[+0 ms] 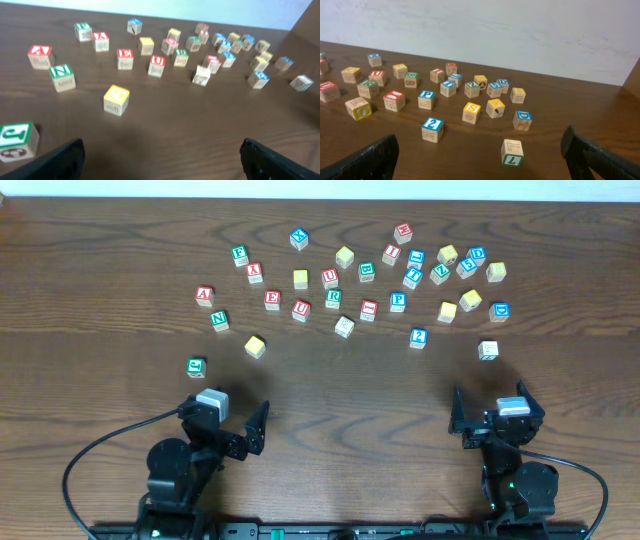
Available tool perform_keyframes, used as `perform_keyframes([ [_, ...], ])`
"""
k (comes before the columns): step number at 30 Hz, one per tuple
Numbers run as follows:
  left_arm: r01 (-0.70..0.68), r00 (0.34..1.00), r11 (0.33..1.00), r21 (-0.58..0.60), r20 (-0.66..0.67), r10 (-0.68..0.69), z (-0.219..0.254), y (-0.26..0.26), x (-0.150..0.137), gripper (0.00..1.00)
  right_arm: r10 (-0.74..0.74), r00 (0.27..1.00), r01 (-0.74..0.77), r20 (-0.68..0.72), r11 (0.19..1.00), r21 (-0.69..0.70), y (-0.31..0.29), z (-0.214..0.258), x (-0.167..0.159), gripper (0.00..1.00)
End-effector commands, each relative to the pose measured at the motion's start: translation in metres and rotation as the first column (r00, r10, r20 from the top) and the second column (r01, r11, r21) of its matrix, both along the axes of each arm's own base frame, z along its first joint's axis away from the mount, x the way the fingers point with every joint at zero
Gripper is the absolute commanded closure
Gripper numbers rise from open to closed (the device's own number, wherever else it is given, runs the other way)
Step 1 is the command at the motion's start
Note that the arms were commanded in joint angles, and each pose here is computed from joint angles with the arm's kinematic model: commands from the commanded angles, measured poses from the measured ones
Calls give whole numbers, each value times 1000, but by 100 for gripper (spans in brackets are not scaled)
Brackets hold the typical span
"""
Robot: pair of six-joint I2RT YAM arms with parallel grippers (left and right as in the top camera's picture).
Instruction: Spell out NEURIPS
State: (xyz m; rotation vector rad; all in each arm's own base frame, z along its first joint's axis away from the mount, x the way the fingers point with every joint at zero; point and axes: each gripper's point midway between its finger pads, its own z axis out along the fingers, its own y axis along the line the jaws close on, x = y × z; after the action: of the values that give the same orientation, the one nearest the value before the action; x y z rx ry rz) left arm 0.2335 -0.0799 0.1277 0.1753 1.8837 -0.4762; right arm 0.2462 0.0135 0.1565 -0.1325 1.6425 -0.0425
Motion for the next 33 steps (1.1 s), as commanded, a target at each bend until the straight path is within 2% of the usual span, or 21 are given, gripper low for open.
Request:
perform_keyframes([
  [1, -2, 998, 1000, -24, 66, 4, 48, 0, 0, 2, -11, 1000, 11, -4, 1000, 17, -2, -1, 0, 1],
  [9, -6, 999, 999, 48, -33, 8, 84, 3, 5, 2, -11, 1000, 11, -4, 1000, 17, -2, -1, 0, 1],
  [21, 27, 959, 995, 99, -285, 2, 123, -3, 59, 3, -11, 1000, 11, -4, 1000, 17, -2, -1, 0, 1],
  [26, 17, 960, 998, 66, -281, 2, 149, -5, 64, 2, -11, 1000, 11, -4, 1000, 17, -2, -1, 0, 1],
  [33, 11, 955, 998, 56, -295, 6, 148, -5, 58, 3, -11, 1000, 11, -4, 1000, 17, -2, -1, 0, 1],
])
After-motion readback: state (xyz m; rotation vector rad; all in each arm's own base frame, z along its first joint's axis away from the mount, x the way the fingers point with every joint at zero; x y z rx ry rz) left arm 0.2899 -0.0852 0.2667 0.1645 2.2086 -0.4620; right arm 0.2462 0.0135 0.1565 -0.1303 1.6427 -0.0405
